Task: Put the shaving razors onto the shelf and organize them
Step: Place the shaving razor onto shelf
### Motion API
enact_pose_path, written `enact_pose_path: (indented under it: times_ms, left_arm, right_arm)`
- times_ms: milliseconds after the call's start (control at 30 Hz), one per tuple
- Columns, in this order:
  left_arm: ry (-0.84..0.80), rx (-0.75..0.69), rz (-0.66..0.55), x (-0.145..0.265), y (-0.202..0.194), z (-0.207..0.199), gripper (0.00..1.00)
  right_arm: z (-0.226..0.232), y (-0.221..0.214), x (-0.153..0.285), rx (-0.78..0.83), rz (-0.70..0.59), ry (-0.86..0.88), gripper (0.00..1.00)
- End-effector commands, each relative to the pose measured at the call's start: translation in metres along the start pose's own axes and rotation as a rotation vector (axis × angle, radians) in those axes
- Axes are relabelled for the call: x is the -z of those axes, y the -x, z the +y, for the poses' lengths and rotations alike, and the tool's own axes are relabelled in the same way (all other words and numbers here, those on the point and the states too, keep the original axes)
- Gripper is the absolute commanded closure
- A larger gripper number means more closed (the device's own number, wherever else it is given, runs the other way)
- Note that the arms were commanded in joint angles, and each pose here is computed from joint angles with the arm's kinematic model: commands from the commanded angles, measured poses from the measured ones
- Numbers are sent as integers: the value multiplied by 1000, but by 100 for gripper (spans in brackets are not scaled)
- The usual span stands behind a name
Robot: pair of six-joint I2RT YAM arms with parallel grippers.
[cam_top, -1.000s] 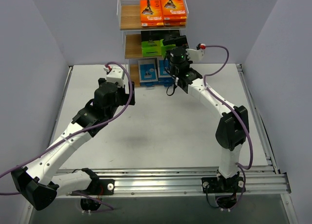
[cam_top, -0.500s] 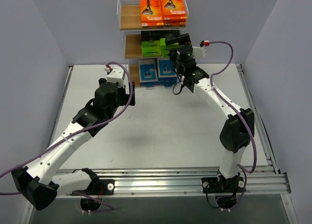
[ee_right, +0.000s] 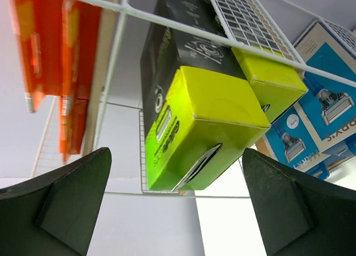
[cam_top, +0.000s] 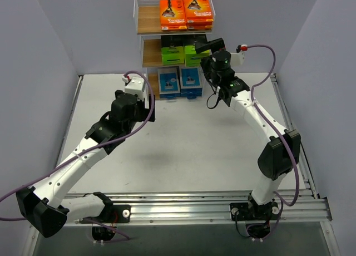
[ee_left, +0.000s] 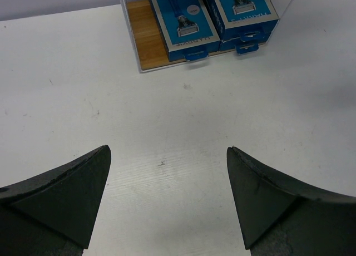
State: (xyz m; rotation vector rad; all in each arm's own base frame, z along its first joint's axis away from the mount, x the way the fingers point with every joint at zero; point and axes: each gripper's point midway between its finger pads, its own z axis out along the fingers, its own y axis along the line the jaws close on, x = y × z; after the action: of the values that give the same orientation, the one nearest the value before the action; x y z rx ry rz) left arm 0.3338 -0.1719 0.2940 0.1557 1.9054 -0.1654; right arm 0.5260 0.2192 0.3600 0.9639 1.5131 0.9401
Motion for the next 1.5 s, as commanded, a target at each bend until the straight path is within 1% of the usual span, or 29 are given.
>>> enact_pose_path:
  times_ms: [0,267,533,800,1200,1467]
  left_arm:
    - [0,-6,-31,3,17,1,6]
    - [2,-13,-20,0,14,1,6]
    - [5,-17,-15,0,14,1,6]
    - [2,-18,-16,0,14,1,6]
    - [-13,-23,-5,-3,10,-3,6]
    - [-16,-25,-4,-3,10,-4,6]
  right_arm:
    - [40,29,30,-20,-19,100,0]
    - [45,26,47,-12,47,122,0]
    - [40,18,46,-11,94,132,0]
    - [32,3,31,-27,125,139,0]
    - [31,-6,1,-56,108,172,0]
    - [38,-7,-9,-80,101,229,5]
